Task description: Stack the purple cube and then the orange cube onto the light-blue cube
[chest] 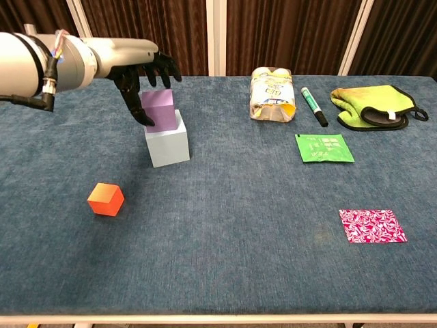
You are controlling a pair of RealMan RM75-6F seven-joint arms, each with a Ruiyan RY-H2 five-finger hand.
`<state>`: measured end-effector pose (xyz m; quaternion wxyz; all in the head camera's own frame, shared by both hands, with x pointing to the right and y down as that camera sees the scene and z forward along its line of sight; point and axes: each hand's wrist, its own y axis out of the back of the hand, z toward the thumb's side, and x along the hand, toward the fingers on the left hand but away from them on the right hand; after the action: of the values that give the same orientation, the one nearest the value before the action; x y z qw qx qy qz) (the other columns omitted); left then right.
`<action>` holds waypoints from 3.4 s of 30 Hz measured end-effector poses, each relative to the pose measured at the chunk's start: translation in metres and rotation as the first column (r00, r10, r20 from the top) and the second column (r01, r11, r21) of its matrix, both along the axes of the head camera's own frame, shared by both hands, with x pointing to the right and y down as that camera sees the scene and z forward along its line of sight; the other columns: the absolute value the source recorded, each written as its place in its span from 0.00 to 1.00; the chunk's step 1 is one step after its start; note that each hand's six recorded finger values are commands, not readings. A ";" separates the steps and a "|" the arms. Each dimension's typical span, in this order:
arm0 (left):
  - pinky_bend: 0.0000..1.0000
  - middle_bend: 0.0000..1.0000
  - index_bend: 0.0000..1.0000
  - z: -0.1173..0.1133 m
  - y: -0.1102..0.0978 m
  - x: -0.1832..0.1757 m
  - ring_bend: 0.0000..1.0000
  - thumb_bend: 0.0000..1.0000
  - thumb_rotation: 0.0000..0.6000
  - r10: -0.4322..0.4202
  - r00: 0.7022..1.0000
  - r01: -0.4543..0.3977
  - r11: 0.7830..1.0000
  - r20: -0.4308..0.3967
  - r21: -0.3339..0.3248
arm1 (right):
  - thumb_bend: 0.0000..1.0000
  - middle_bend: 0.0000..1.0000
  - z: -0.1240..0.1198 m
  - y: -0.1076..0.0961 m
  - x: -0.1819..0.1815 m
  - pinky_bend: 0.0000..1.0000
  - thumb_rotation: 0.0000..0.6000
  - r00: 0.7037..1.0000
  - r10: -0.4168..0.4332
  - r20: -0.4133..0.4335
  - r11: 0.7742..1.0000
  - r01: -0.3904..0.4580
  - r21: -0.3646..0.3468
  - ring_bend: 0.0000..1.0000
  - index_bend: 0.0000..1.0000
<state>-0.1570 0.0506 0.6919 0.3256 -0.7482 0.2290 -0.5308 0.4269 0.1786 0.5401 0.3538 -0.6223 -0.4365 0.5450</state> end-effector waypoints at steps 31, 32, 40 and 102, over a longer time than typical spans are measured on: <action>0.33 0.49 0.45 -0.047 0.096 -0.121 0.29 0.18 1.00 0.078 0.993 -0.083 0.995 0.086 0.052 | 0.18 0.00 0.002 0.000 -0.002 0.00 1.00 1.000 -0.013 -0.003 1.000 0.013 -0.006 0.00 0.00; 0.33 0.49 0.46 -0.044 0.101 -0.121 0.30 0.19 1.00 0.092 0.992 -0.096 0.994 0.082 0.045 | 0.18 0.00 0.002 0.000 -0.002 0.00 1.00 1.000 -0.012 -0.002 1.000 0.012 -0.007 0.00 0.00; 0.33 0.49 0.44 -0.015 0.134 -0.113 0.31 0.21 1.00 0.242 0.967 -0.246 0.968 0.083 0.041 | 0.18 0.00 0.003 -0.001 -0.002 0.00 1.00 1.000 -0.011 -0.001 1.000 0.011 -0.010 0.00 0.00; 0.36 0.60 0.44 0.033 0.140 -0.077 0.37 0.31 1.00 0.135 0.991 -0.135 0.991 0.010 -0.002 | 0.18 0.00 0.007 -0.002 0.001 0.00 1.00 1.000 0.004 -0.008 1.000 -0.004 -0.027 0.00 0.00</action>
<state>-0.2343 0.1910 0.7251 0.3614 -0.7595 0.1755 -0.5116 0.4275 0.1762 0.5475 0.3460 -0.6240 -0.4289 0.5541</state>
